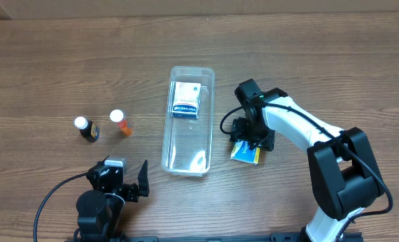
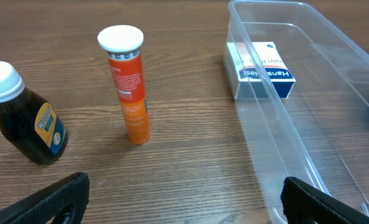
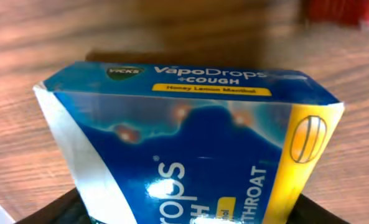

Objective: Pack container
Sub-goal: 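Grasp the blue-yellow VapoDrops box with the right gripper, then place the VapoDrops box into the container beside the white box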

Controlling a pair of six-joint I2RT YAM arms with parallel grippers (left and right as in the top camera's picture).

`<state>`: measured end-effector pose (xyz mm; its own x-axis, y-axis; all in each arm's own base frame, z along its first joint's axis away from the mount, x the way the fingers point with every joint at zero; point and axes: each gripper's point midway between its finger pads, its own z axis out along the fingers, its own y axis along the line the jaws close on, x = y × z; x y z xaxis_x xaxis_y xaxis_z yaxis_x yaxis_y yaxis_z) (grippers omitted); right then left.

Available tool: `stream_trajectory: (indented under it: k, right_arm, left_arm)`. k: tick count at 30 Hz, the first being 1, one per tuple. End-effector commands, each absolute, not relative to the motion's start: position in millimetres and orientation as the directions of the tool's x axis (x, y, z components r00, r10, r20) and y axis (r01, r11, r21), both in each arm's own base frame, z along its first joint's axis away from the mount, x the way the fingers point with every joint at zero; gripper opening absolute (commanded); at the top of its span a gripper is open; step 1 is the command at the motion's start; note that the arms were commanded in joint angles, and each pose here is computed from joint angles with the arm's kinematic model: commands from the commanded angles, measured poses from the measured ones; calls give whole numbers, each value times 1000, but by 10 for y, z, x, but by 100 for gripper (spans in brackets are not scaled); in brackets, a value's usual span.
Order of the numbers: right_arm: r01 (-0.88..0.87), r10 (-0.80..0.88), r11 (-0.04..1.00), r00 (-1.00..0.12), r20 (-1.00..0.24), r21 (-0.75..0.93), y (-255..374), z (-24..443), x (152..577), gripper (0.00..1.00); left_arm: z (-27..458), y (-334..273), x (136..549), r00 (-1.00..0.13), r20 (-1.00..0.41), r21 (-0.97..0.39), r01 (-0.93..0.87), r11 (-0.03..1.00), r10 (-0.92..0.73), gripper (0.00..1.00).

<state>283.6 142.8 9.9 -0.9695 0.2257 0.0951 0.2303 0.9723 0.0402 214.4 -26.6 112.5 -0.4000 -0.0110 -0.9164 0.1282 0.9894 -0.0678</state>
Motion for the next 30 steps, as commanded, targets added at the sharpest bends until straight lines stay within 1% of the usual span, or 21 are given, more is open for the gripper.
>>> stream_trajectory:
  k: [1, 3, 8, 10, 12, 16, 18, 23, 30]
  right_arm:
    - [229, 228, 973, -973, 42, 26, 1423, 394, 3036, 75]
    - [209, 209, 978, -978, 9, 22, 1466, 636, 3125, 74]
    - [91, 109, 988, -983, -149, 122, 1939, 1684, 3367, 74]
    - [44, 77, 986, -976, -203, 160, 2137, 1905, 3392, 74]
    - [-8, 41, 981, -968, -248, 195, 2368, 2021, 3384, 74]
    - [-32, 30, 973, -964, -263, 228, 2690, 1931, 3318, 77]
    - [-36, 27, 971, -966, -259, 235, 2819, 1790, 3299, 78]
    - [-55, -5, 967, -980, -198, 247, 3112, 1254, 3212, 77]
    - [-64, -36, 974, -991, -128, 219, 3334, 788, 3104, 78]
  left_arm:
    - [1134, -265, 2147, -394, -919, -76, 126, 989, -20, 100]
    - [1134, -265, 2147, -394, -919, -76, 126, 989, -20, 100]
    - [1134, -265, 2147, -394, -919, -76, 126, 989, -20, 100]
    - [1134, -264, 2147, -394, -919, -76, 126, 989, -20, 100]
    - [1134, -264, 2147, -394, -919, -76, 126, 989, -20, 100]
    - [1135, -265, 2148, -394, -919, -76, 126, 989, -20, 100]
    - [1134, -265, 2147, -394, -919, -76, 126, 989, -20, 100]
    - [1135, -265, 2148, -394, -919, -76, 126, 989, -20, 100]
    - [1134, -264, 2147, -394, -919, -76, 126, 989, -20, 100]
